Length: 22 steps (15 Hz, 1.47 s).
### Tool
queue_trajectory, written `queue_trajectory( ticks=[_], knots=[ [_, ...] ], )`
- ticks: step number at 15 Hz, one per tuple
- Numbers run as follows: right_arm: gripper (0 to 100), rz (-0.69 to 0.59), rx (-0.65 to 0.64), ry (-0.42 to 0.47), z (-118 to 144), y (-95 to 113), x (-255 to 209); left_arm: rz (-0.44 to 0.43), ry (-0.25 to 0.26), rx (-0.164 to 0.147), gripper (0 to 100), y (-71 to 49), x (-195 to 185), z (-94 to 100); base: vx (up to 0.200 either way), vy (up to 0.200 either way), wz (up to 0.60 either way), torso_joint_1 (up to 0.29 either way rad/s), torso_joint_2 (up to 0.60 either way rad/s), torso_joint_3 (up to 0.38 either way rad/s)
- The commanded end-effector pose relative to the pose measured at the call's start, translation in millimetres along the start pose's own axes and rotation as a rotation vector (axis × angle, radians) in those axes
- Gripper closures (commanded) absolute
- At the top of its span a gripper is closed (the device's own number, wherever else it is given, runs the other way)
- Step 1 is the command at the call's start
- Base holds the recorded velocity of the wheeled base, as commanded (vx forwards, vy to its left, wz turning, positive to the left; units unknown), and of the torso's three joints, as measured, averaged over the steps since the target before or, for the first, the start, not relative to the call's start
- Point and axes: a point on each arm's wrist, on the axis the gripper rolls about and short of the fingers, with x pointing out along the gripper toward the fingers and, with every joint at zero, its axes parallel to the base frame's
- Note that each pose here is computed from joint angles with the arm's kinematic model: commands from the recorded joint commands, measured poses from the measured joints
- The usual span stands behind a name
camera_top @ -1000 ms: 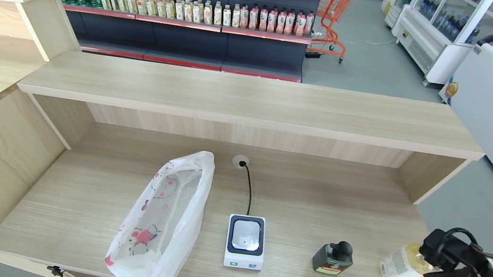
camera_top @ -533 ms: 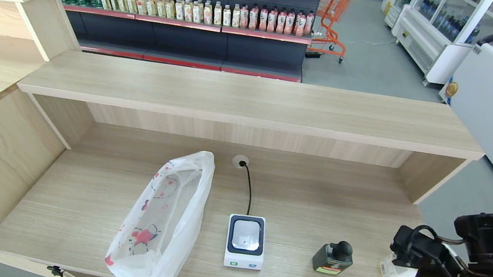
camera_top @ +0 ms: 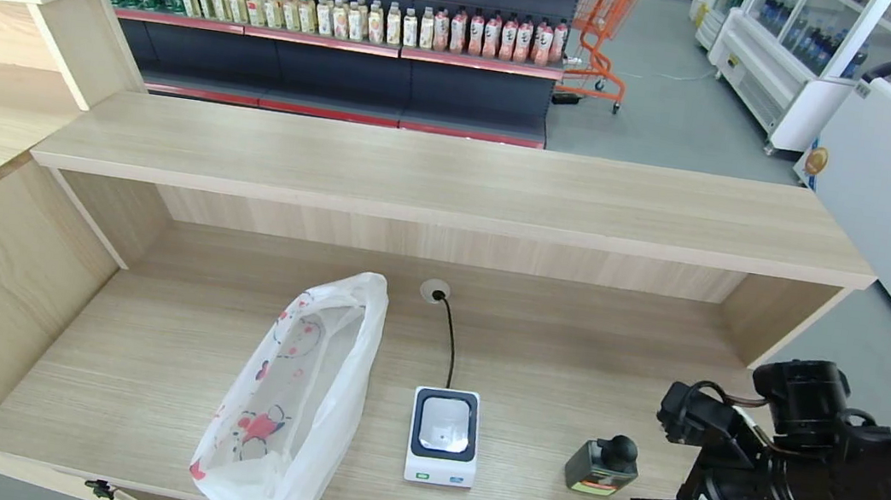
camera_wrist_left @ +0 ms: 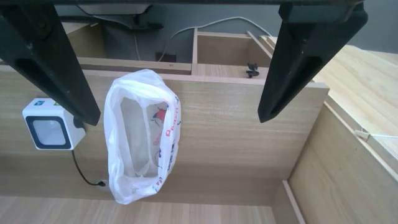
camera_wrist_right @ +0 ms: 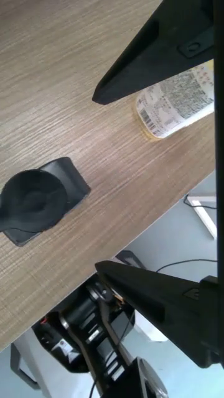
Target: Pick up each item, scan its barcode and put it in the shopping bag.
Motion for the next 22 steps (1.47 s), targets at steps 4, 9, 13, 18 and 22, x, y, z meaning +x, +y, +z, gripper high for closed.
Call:
queue_trajectory(
  ticks=[4,9,13,18,22],
  knots=[
    [0,0.064,-0.045,-0.002,8,5,44,0.002,0.0,0.0,0,0.0,0,0.0,0.0,0.0,0.0,0.0,0.0,0.0],
    [0,0.069,-0.112,-0.05,14,16,75,0.0,-0.001,0.0,0,0.0,0,0.1,0.0,0.0,0.0,0.0,0.0,0.0],
    [100,0.08,-0.138,-0.049,16,18,83,0.0,0.0,0.0,0,0.0,0,0.0,0.0,0.0,0.0,0.0,0.0,0.0],
    [100,0.061,-0.14,-0.069,19,17,71,0.0,-0.001,0.0,0,0.0,0,0.1,0.0,0.0,0.0,0.0,0.0,0.0],
    [100,-0.011,0.021,-0.187,38,7,23,0.0,-0.001,0.0,0,0.0,0,0.1,0.0,0.0,0.0,0.0,0.0,0.0]
  ],
)
